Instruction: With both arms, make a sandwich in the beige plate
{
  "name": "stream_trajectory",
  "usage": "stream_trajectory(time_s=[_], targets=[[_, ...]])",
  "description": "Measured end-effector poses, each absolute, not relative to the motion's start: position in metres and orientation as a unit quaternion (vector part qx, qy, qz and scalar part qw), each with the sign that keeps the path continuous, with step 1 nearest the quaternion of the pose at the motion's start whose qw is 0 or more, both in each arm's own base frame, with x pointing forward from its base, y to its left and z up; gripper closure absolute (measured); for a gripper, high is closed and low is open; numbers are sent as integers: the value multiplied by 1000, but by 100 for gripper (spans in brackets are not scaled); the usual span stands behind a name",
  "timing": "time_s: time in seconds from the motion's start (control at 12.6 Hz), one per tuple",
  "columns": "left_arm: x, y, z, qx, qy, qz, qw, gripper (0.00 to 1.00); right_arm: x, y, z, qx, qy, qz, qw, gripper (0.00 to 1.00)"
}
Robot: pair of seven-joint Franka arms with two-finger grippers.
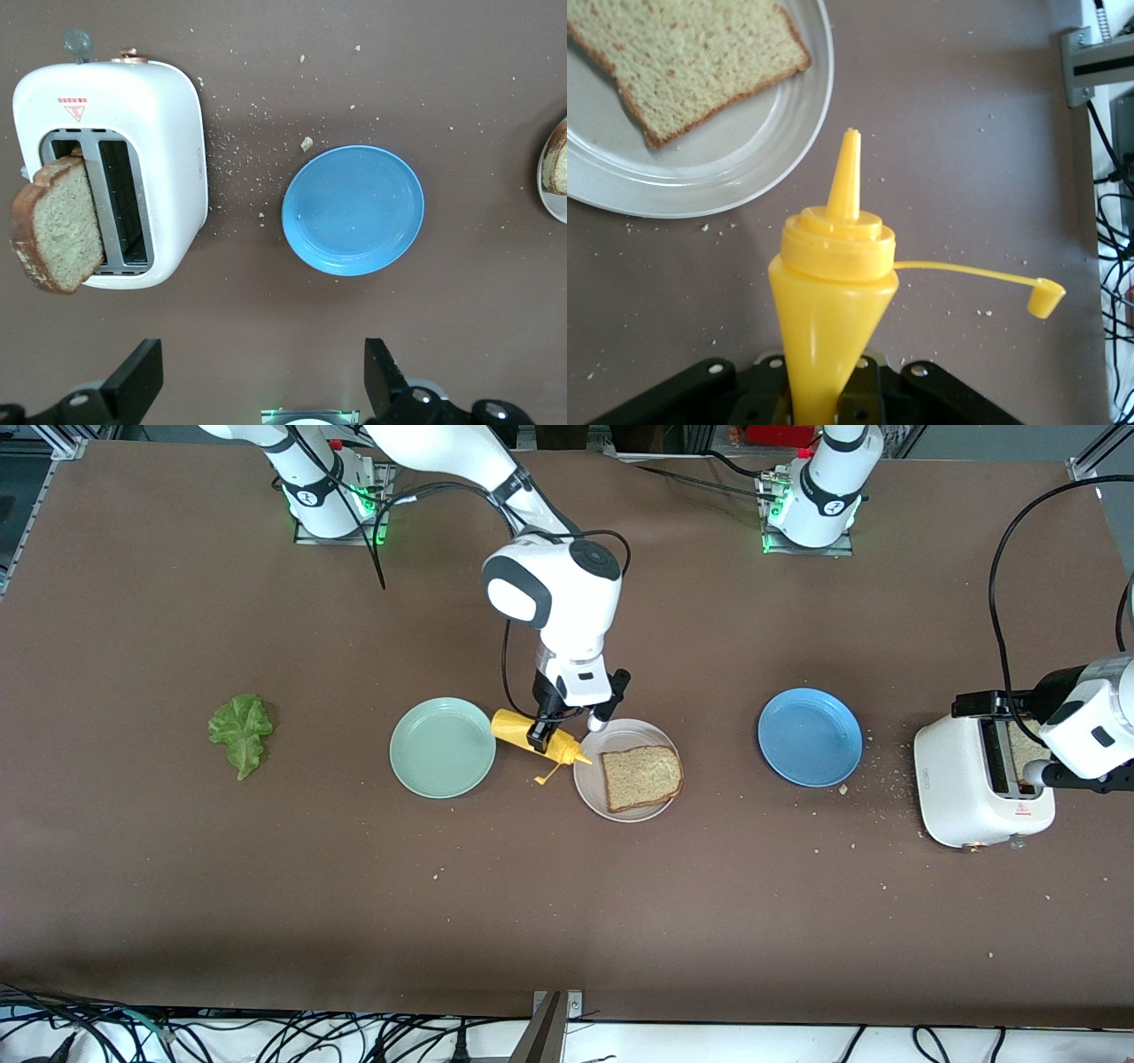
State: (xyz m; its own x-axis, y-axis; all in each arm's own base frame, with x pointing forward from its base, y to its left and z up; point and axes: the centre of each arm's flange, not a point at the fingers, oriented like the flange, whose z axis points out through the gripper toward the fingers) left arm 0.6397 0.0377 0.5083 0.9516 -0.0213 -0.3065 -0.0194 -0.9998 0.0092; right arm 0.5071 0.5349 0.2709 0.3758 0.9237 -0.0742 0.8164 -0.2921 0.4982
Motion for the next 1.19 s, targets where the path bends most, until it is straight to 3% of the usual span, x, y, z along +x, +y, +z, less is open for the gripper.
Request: stream_trajectory(time_s=[0.56,0.88,1.19], targets=[[640,38,508,988,-10,-155,3,0,461,580,206,747,595,106,275,90],[640,38,508,988,-10,-155,3,0,467,579,195,745,592,107,289,90],[639,44,507,988,-5,-156,3,0,502,569,250,745,593,112,283,90]])
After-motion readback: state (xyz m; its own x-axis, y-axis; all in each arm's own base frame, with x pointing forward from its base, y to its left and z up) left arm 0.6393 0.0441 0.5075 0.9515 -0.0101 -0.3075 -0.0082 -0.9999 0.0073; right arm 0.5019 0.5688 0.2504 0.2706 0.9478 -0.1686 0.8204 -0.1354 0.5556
